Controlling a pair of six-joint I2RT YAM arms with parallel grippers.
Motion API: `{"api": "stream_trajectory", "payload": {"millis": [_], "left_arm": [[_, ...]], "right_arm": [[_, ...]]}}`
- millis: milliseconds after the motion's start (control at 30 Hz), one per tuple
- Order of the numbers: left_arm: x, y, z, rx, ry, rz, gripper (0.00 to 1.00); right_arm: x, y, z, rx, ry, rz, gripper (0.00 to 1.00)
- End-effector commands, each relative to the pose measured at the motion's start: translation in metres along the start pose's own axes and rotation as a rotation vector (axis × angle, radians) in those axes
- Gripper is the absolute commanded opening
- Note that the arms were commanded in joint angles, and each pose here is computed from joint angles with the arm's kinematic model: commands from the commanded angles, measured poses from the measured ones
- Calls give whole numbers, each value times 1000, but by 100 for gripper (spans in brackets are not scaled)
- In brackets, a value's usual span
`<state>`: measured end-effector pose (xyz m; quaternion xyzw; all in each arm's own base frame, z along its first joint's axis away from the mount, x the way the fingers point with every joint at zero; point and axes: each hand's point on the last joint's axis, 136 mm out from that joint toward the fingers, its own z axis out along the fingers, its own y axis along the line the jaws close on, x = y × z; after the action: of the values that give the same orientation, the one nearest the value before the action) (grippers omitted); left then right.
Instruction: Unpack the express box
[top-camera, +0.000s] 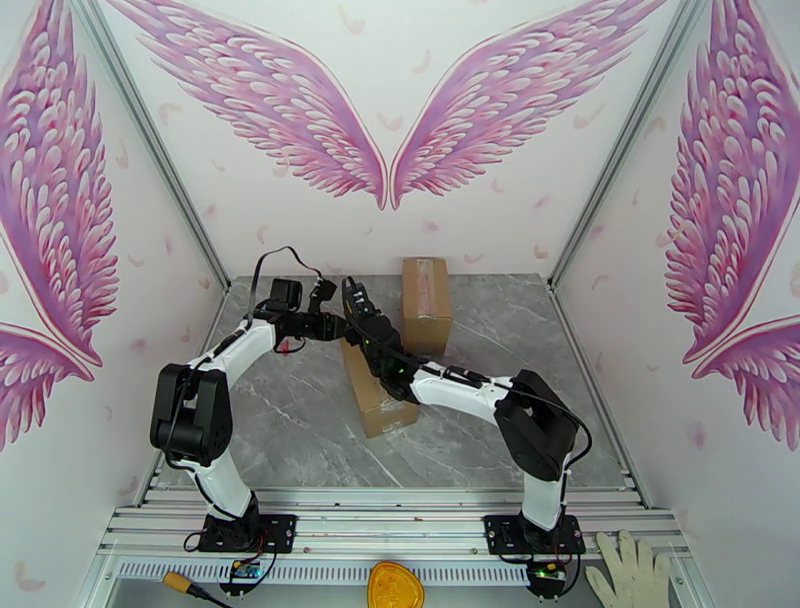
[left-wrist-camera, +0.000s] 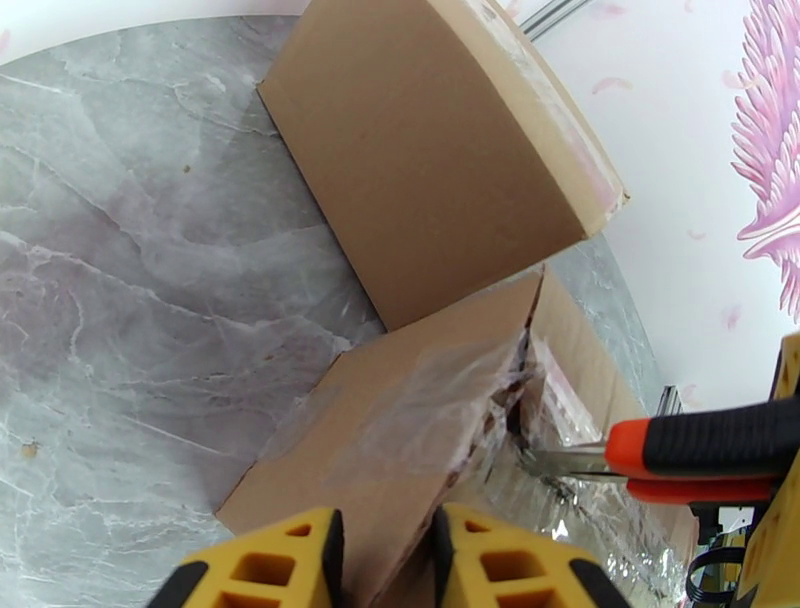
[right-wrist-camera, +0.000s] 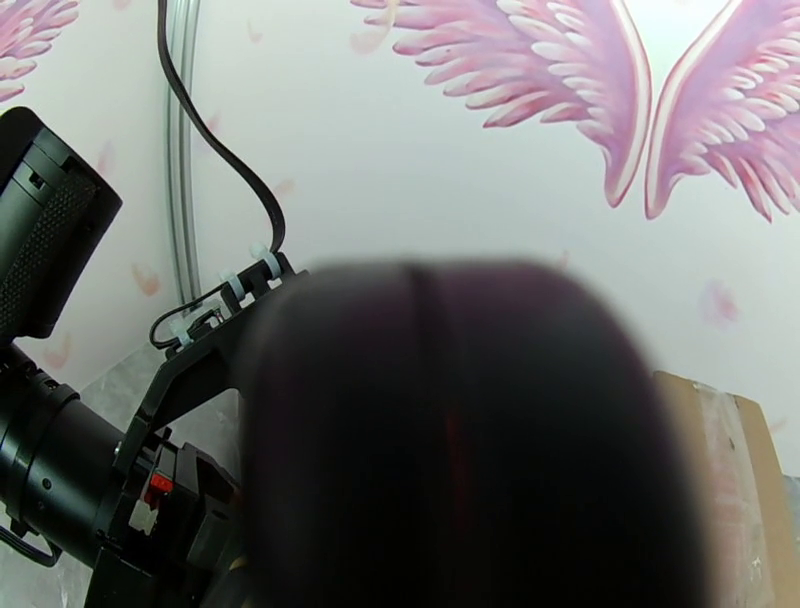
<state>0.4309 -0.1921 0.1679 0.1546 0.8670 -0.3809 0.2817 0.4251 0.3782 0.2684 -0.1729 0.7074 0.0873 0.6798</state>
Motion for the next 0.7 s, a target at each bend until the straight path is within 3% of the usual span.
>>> {"api": "stream_trajectory", "payload": {"millis": [0, 167, 367, 533, 667], "left_arm": [[10, 27, -4, -115, 5, -34, 33], [-5, 3, -15, -66, -43, 31, 40], [-23, -26, -25, 1, -108, 154, 58], [-32, -41, -22, 92, -116, 202, 59], [-22, -39, -6, 138, -51, 189, 59]], "right_arm": [[-8, -2, -14, 13, 3, -1, 0], [-6, -4, -16, 15, 35, 15, 0], [-7, -8, -14, -4, 32, 37, 0], [-7, -2, -12, -53, 39, 37, 0], [-7, -3, -9, -62, 40, 59, 0]]}}
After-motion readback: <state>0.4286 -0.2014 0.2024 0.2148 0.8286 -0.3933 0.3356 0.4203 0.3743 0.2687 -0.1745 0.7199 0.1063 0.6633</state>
